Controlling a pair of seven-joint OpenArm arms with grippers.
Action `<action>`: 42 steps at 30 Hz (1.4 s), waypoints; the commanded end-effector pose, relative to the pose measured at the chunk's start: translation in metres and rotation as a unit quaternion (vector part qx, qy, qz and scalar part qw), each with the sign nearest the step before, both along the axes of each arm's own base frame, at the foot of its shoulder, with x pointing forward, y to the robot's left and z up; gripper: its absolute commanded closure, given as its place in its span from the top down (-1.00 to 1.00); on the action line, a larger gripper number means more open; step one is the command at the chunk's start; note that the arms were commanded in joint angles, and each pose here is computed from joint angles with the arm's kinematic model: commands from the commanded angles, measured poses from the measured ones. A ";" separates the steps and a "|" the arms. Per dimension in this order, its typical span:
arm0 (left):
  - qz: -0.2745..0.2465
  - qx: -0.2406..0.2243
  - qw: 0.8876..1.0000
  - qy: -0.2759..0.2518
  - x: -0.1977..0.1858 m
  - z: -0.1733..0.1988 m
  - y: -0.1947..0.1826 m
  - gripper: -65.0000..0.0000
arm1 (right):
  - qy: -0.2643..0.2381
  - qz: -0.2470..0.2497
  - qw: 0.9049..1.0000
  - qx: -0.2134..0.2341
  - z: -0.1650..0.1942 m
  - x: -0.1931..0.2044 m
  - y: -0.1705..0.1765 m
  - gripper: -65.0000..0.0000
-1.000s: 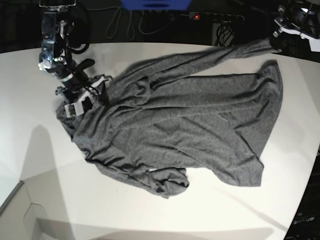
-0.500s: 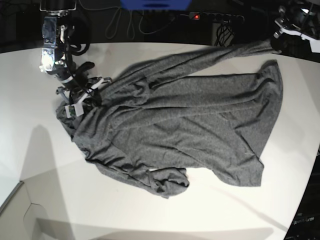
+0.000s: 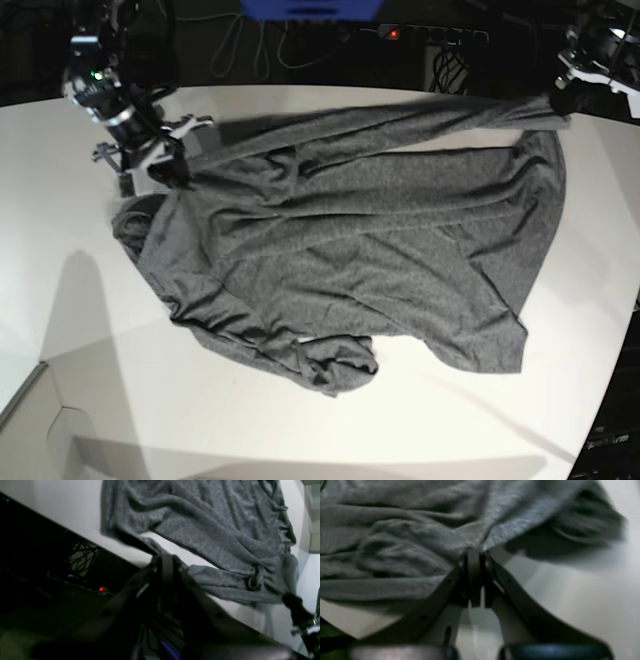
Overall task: Layout the t-shirt on the table in an organized manner, then fold the t-shirt properly
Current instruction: 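Release the shirt with both grippers and lift them clear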
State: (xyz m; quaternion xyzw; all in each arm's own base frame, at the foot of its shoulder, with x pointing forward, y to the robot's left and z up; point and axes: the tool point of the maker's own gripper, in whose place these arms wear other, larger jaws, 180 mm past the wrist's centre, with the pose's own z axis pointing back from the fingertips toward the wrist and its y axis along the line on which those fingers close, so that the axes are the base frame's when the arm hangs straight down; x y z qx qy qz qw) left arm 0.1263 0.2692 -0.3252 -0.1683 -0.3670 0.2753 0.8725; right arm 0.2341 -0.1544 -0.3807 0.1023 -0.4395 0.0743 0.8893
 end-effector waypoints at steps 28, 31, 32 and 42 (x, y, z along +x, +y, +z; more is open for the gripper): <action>0.079 -0.010 0.995 -0.054 0.023 0.004 0.045 -1.00 | 0.057 0.042 0.997 0.020 -0.013 -0.070 0.031 -1.00; 0.084 -0.022 0.995 -0.054 0.030 -0.004 0.054 -1.00 | 0.061 0.041 0.997 0.020 -0.015 -0.071 0.031 -1.00; 0.086 -0.026 0.994 -0.055 0.033 -0.006 0.057 -1.00 | 0.063 0.040 0.997 0.020 -0.017 -0.071 0.030 -1.00; 0.091 -0.034 0.993 -0.075 0.051 -0.003 0.065 -1.00 | 0.069 0.039 0.997 0.021 -0.021 -0.074 0.030 -1.00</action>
